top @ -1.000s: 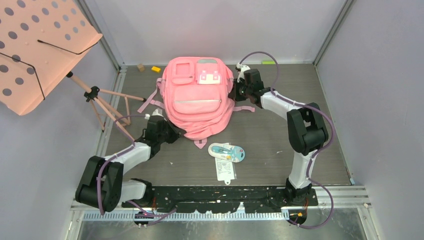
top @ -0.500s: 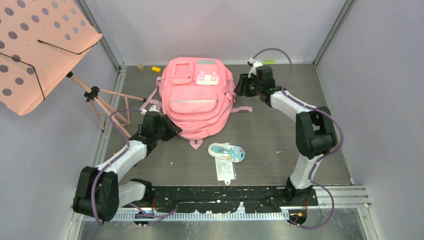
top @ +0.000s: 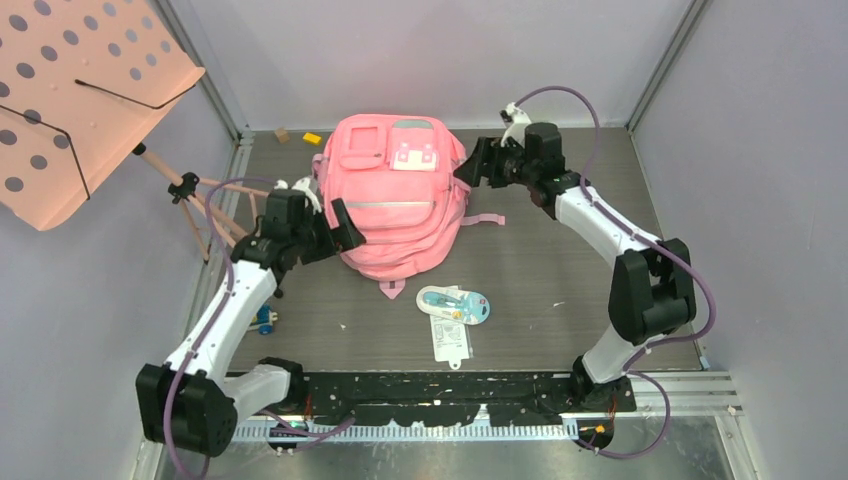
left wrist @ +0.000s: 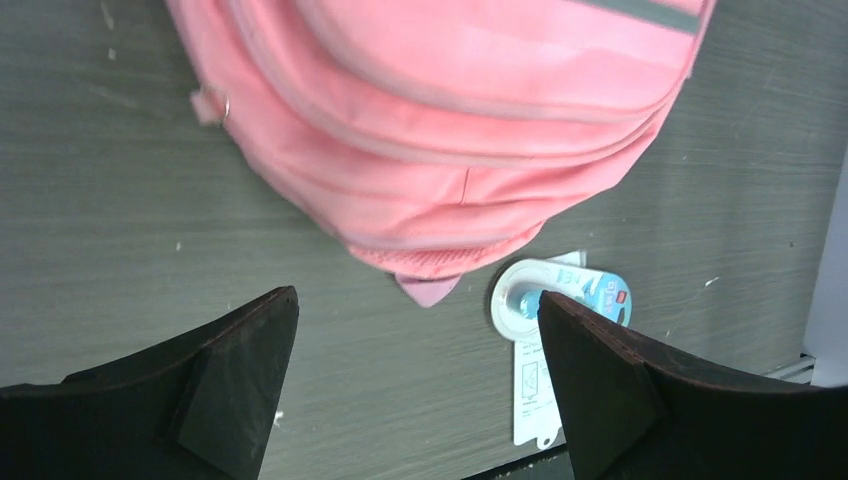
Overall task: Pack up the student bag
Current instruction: Zip the student bag at the center of the board, then unzip the student bag at the center of the board.
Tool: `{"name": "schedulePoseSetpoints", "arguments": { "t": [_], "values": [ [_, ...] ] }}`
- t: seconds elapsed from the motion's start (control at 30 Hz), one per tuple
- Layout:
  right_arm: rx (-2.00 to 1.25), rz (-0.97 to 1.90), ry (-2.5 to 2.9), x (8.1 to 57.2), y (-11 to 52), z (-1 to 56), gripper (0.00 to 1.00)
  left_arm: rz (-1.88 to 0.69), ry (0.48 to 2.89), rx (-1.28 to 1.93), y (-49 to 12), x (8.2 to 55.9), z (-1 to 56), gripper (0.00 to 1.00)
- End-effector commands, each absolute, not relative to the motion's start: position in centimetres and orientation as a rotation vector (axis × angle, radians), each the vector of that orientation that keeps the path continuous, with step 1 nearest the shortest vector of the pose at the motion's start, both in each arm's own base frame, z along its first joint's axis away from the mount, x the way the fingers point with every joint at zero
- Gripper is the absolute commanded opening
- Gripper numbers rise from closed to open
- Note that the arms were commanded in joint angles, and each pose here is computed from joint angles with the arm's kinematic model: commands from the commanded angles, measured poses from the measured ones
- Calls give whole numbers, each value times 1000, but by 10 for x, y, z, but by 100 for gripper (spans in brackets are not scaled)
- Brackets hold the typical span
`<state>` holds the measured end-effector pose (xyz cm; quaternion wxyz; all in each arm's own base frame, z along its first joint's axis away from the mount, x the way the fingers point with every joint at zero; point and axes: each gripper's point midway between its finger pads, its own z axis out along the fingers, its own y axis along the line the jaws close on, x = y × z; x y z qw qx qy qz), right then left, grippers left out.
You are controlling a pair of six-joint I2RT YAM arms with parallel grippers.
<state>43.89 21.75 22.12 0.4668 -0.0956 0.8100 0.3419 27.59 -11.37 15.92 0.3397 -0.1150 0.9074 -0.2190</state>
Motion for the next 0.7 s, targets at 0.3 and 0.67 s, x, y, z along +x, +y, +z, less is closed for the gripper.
{"name": "schedulePoseSetpoints", "arguments": {
  "t": [0.3, 0.67],
  "values": [
    [-368, 1082, 1973, 438, 313, 217, 82, -782, 2327, -273, -108, 381, 182, 82],
    [-274, 1049, 2049, 467, 320, 187, 82, -625, 2372, -314, -88, 419, 164, 77]
  ]
}}
